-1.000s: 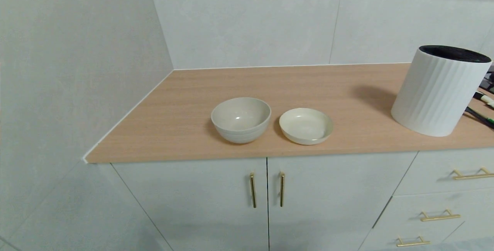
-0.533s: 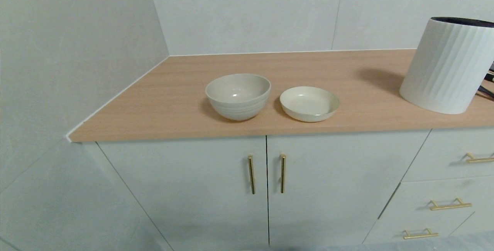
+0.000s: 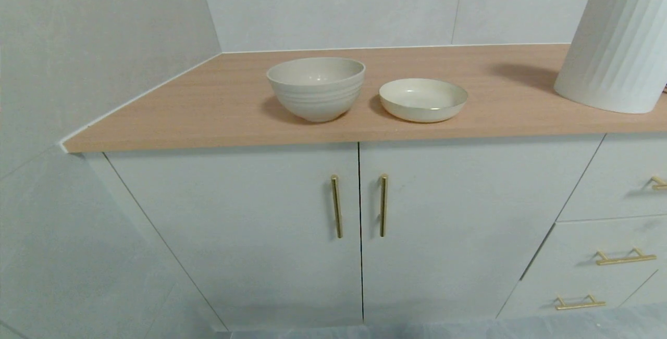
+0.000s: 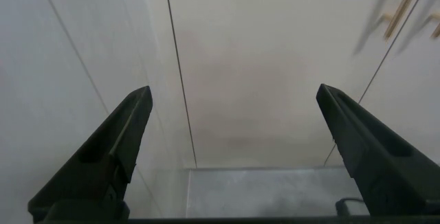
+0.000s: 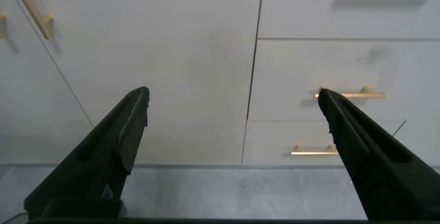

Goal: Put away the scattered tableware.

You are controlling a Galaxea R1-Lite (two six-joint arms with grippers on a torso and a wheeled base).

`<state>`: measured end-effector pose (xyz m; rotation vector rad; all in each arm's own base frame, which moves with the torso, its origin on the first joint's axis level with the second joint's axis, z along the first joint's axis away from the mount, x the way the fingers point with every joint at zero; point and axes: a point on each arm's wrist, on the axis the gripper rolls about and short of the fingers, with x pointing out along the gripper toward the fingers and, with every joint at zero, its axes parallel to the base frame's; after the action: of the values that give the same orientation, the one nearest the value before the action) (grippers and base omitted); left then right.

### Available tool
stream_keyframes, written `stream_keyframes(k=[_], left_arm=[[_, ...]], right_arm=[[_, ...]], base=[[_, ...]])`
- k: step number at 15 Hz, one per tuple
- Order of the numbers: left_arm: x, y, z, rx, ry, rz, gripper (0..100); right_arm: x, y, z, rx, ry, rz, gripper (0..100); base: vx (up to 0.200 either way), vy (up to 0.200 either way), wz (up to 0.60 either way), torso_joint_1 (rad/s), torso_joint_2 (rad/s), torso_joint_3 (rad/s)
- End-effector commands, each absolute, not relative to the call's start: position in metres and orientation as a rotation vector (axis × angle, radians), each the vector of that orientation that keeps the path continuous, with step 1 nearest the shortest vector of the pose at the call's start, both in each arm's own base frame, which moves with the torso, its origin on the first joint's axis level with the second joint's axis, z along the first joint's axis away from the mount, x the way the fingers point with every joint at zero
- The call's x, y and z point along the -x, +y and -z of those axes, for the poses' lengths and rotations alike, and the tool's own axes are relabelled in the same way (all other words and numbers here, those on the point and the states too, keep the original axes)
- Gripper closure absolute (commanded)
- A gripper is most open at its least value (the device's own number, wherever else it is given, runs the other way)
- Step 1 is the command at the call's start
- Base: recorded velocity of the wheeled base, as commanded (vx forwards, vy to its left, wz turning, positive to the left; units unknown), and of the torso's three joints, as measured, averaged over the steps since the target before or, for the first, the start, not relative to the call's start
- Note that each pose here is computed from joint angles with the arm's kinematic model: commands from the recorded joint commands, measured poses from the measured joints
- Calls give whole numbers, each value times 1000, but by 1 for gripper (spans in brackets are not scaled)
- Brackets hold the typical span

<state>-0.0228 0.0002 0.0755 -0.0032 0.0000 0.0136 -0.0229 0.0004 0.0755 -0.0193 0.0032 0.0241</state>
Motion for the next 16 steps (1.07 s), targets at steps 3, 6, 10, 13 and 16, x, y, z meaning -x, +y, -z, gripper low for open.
stream_keyframes(k=[3, 6, 10, 13, 16], left_arm=[[23, 0, -76, 3, -3, -14, 0], [23, 0, -76, 2, -3, -14, 0], [23, 0, -76, 2, -3, -14, 0], [23, 0, -76, 3, -3, -14, 0], [23, 0, -76, 3, -3, -14, 0]], right_arm=[[23, 0, -75, 20, 4, -25, 0], [23, 0, -75, 20, 4, -25, 0], [23, 0, -75, 20, 4, -25, 0], [23, 0, -76, 20, 3, -23, 0], [31, 1, -108, 17, -155, -63, 0]], base=[[0, 0, 0, -50, 180, 128], [0, 0, 0, -2, 20, 12], [0, 0, 0, 0, 0, 0], [0, 0, 0, 0, 0, 0], [0, 0, 0, 0, 0, 0]])
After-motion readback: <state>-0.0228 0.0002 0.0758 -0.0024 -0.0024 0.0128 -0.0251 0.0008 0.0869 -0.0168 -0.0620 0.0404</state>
